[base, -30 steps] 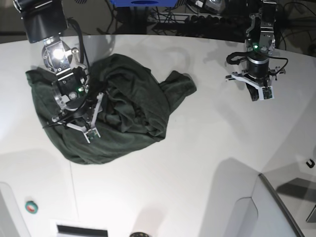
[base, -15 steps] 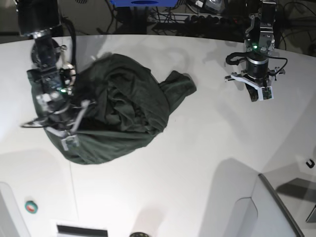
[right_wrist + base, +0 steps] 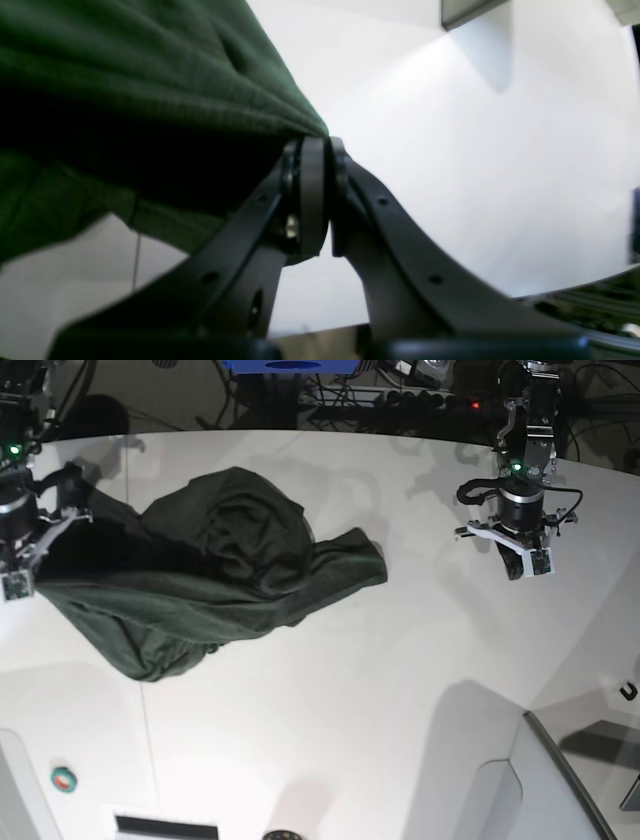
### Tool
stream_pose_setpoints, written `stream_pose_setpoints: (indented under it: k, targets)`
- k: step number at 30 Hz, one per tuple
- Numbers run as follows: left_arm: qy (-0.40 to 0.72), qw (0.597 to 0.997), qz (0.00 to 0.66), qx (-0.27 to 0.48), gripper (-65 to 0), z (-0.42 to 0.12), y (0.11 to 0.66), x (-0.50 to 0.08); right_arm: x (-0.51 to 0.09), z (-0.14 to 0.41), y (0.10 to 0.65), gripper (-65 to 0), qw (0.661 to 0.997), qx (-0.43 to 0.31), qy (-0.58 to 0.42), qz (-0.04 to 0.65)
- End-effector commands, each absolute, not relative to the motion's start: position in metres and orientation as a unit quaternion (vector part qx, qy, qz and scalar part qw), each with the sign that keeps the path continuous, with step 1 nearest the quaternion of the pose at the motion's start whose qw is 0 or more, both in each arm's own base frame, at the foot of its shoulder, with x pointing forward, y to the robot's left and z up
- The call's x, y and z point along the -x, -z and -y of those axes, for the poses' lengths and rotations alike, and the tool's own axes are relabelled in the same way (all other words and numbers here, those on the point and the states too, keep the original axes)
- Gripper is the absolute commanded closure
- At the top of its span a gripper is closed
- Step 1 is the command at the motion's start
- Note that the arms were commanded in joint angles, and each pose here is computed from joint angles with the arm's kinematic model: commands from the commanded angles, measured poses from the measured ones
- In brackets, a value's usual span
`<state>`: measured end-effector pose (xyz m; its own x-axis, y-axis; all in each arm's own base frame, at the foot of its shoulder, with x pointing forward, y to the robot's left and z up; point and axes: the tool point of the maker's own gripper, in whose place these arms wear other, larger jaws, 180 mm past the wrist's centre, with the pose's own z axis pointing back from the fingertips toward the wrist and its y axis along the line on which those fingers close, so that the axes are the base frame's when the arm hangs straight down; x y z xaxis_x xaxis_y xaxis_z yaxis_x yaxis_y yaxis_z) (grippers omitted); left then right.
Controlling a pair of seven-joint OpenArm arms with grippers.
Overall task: Layout the t-shirt on the table in an organized manner, then fold the t-shirt properly
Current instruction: 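Grasp the shirt with the right gripper and pull it outward, then regrasp the shirt with the right gripper and drag it outward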
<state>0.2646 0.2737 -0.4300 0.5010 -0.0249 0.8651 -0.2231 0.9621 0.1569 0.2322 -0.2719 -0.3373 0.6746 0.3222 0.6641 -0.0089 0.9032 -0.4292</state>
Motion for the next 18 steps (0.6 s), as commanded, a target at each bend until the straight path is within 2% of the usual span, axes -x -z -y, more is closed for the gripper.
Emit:
stream_pose_setpoints:
  k: [1,7,10,13,16,18]
  targets:
    - [-0.051,0.844,0.518,-0.130,0.0,-0.276,0.416,-0.273,-0.237,0.279,0.324,-0.8,0.883,0.207,-0.090,0.412]
    - [-0.002,0.848,0.522,-0.085,0.0,-0.227,0.419,-0.283,-0.213,0.320,0.322,-0.8,0.887,0.238,-0.043,0.393]
    - [0.000,0.845,0.528,-0.078,0.0,-0.219,0.416,-0.287,-0.199,0.339,0.319,-0.8,0.887,0.256,-0.016,0.385]
    - [-0.003,0.844,0.531,-0.075,0.0,-0.219,0.415,-0.291,-0.190,0.347,0.339,-0.8,0.900,0.245,0.001,0.361]
    - [-0.004,0.843,0.532,-0.077,0.0,-0.221,0.413,-0.293,-0.177,0.359,0.383,-1.1,0.927,0.228,0.039,0.296]
    - [-0.003,0.844,0.531,-0.080,0.0,-0.224,0.413,-0.292,-0.166,0.376,0.400,-6.2,0.934,0.241,0.079,0.252]
